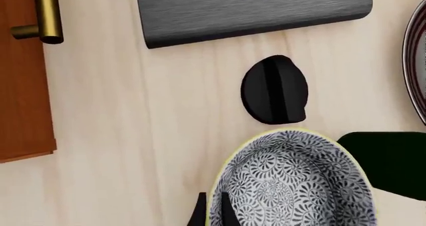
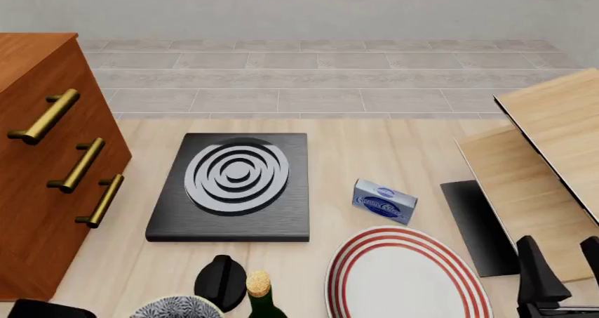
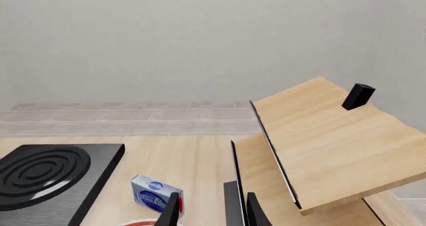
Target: Put the bowl on the top of the cabinet.
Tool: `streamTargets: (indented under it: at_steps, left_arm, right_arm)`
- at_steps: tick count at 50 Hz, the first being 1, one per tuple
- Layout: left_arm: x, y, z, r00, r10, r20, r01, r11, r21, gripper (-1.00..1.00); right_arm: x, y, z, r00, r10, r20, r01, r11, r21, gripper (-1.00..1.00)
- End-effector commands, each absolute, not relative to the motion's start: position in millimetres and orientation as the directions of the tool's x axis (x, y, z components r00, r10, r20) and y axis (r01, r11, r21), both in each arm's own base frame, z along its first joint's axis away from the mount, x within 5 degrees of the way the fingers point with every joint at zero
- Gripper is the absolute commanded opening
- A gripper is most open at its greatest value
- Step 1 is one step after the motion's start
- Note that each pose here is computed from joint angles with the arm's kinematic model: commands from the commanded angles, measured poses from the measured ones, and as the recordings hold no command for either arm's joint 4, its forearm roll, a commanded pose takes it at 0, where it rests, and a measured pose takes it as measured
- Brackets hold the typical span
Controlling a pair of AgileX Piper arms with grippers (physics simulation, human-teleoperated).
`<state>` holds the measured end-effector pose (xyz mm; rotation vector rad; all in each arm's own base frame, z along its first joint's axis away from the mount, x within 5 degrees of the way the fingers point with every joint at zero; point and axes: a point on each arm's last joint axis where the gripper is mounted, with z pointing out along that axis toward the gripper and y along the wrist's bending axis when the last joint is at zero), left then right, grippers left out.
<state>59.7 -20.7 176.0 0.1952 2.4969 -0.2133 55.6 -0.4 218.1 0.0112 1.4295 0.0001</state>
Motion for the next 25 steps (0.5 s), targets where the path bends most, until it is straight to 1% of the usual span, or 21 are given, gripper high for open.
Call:
streamTargets:
  at_steps: [1, 3, 7, 13, 20, 25]
  left_arm:
    - [60, -18, 180, -0.79, 0.097, -0.605, 0.185, 0.979, -0.085, -1.0]
    - [61, -16, 184, -0.773, 0.128, -0.621, 0.196, 0.98, -0.043, -1.0]
    - [61, -16, 184, -0.78, 0.115, -0.615, 0.188, 0.981, -0.055, -1.0]
    - [63, -16, 193, -0.766, 0.118, -0.632, 0.186, 0.982, -0.043, -1.0]
    - [64, -15, 194, -0.759, 0.113, -0.641, 0.179, 0.983, -0.038, -1.0]
    - [66, -14, 205, -0.739, 0.105, -0.665, 0.171, 0.985, -0.034, -1.0]
  right_arm:
    - [56, 0, 218, 0.142, 0.007, -0.99, 0.007, 1.0, 0.008, 1.0]
    - [56, 0, 218, 0.142, 0.007, -0.99, 0.007, 1.0, 0.008, 1.0]
    - [56, 0, 218, 0.142, 0.007, -0.99, 0.007, 1.0, 0.008, 1.0]
    - [56, 0, 218, 0.142, 0.007, -0.99, 0.007, 1.0, 0.008, 1.0]
    - [56, 0, 218, 0.142, 0.007, -0.99, 0.007, 1.0, 0.008, 1.0]
    - [56, 0, 218, 0.142, 0.007, -0.99, 0.007, 1.0, 0.008, 1.0]
